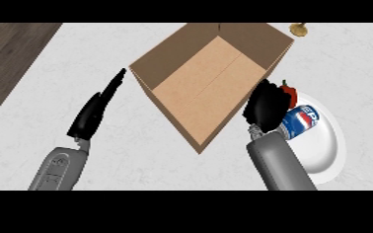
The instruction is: Pick the bell pepper from the plate and place it in the cardboard box
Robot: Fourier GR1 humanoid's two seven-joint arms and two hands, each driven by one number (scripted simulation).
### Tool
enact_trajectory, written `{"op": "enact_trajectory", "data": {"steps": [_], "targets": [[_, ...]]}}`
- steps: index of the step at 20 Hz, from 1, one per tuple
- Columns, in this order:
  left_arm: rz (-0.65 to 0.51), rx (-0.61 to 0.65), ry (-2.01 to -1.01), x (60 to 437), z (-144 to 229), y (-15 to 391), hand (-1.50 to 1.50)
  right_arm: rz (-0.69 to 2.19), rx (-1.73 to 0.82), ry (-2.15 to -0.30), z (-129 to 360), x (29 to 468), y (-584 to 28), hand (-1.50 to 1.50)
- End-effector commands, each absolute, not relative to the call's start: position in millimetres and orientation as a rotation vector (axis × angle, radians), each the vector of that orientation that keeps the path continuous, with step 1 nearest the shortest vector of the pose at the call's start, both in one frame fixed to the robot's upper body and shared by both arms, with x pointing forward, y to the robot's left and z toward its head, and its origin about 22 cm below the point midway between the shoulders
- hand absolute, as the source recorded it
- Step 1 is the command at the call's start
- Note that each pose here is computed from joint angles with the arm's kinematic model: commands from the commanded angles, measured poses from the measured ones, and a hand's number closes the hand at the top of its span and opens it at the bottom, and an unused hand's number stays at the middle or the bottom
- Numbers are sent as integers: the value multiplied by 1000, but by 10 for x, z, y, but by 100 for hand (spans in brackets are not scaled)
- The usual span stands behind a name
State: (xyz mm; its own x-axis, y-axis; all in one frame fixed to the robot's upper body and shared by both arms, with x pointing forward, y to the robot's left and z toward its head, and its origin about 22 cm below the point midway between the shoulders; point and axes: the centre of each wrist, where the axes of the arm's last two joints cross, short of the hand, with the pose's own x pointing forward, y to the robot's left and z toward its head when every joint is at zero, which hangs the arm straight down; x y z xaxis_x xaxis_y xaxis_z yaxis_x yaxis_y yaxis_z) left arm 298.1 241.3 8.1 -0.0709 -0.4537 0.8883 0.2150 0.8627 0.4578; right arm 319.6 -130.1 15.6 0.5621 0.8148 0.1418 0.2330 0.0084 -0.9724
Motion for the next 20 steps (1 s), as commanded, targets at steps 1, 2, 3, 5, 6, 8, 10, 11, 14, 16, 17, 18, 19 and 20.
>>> {"op": "enact_trajectory", "data": {"steps": [1, 2, 3, 5, 6, 8, 10, 11, 14, 16, 17, 18, 19, 20], "targets": [[-602, 179, -1548, 3033, 98, 2333, 0, 560, -1584, -890, 697, 3485, -856, 150], [-599, 166, -1549, 3026, 92, 2260, 0, 553, -1601, -869, 770, 3498, -805, 150], [-597, 166, -1543, 3042, 82, 2270, 0, 537, -1634, -874, 845, 3500, -741, 150], [-576, 181, -1526, 3043, 68, 2320, 0, 513, -1689, -839, 1006, 3503, -653, 150], [-591, 175, -1517, 3033, 48, 2286, 0, 490, -1703, -830, 1064, 3496, -627, 150], [-571, 187, -1533, 3064, 73, 2339, 0, 467, -1738, -811, 1175, 3499, -568, 150], [-572, 202, -1518, 3041, 52, 2372, 0, 442, -1750, -774, 1289, 3499, -529, 150], [-563, 194, -1508, 3026, 46, 2379, 0, 422, -1758, -767, 1368, 3501, -513, 150], [-550, 224, -1510, 3058, 65, 2445, 0, 377, -1786, -784, 1514, 3453, -431, 150], [-542, 232, -1493, 2995, 6, 2436, 0, 322, -1795, -791, 1740, 3477, -424, 150], [-531, 237, -1488, 3000, -2, 2465, 0, 321, -1805, -796, 1768, 3476, -405, 150], [-522, 219, -1494, 3053, 32, 2475, 0, 301, -1809, -811, 1879, 3487, -382, 150], [-515, 236, -1488, 3011, 2, 2485, 0, 304, -1810, -776, 1899, 3518, -414, 150], [-515, 234, -1494, 2993, 9, 2503, 0, 300, -1805, -767, 1944, 3528, -424, 150]]}}
